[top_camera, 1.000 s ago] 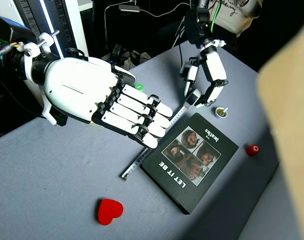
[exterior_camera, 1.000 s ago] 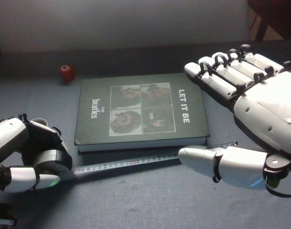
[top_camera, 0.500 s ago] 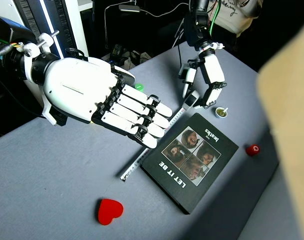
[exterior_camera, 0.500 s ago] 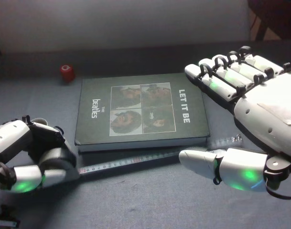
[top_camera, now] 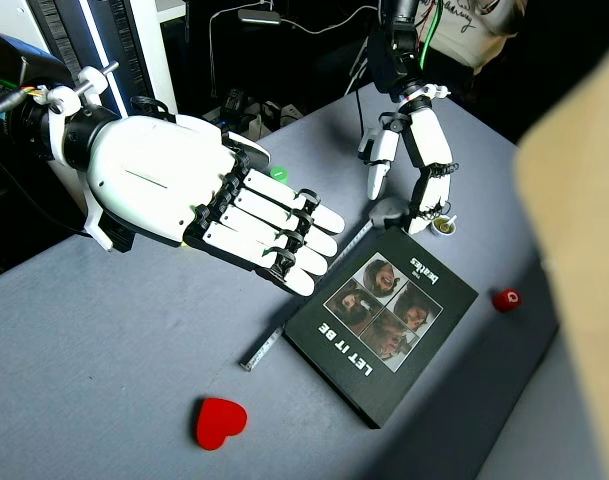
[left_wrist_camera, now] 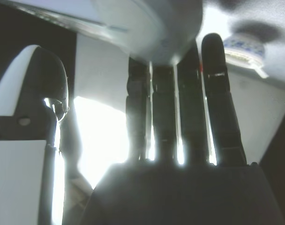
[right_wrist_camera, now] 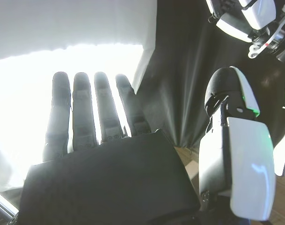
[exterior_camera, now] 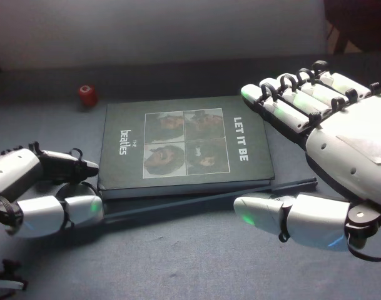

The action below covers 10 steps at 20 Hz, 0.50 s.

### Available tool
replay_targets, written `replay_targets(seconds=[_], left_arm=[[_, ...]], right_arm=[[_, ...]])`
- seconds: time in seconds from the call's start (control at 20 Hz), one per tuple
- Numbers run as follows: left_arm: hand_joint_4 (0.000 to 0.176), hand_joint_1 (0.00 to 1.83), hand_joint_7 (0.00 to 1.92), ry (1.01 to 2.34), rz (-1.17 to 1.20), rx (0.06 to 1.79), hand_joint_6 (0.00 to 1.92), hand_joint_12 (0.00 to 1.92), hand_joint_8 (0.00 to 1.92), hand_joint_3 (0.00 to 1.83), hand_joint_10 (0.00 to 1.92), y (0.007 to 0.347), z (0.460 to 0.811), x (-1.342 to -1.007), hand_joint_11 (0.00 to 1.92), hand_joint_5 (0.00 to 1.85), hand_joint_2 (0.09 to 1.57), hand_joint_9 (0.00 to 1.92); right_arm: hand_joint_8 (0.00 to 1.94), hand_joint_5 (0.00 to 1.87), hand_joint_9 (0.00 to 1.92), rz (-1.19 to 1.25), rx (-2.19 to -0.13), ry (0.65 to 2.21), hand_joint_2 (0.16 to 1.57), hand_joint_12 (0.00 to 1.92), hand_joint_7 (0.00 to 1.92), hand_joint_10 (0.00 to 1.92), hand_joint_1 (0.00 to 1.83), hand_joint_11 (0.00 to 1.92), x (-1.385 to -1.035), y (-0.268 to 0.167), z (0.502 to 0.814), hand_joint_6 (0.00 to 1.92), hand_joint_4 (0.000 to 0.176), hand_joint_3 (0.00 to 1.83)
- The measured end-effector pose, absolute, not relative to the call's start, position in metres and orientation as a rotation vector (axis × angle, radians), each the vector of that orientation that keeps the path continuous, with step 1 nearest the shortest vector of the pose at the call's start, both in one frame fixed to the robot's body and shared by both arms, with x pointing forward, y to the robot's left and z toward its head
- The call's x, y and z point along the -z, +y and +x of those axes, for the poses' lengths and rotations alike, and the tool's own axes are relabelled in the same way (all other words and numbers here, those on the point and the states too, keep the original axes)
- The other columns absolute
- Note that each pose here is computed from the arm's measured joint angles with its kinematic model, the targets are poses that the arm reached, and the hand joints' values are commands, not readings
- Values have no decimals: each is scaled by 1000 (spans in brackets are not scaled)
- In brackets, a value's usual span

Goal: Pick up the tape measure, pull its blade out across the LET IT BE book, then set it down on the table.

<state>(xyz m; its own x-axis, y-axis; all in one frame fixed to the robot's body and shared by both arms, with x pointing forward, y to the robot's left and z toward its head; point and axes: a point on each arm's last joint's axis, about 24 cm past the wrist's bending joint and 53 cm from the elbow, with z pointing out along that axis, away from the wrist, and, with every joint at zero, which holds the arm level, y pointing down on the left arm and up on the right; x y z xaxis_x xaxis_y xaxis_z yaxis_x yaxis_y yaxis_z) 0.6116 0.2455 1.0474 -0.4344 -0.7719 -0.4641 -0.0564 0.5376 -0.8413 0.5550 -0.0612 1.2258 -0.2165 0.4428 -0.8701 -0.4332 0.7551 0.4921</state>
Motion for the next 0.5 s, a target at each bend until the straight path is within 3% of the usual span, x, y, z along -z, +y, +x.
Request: replay_targets(seconds=[0.35,0.5], left_arm=[[0,552,736,1786,-619,927,8,542,6,3,6,258,638,-1096,451,669,1087,687],[0,560,766,1774,-559,905,9,542,15,0,10,244,654,-1131,460,679,1081,703]], right_arm=[[0,4,76,7,-802,1600,1059,391,37,2,36,0,-1225,-61,555,1,6,0],[8,70,101,6,-803,1600,1062,462,81,6,44,0,-1225,-61,555,13,0,1]])
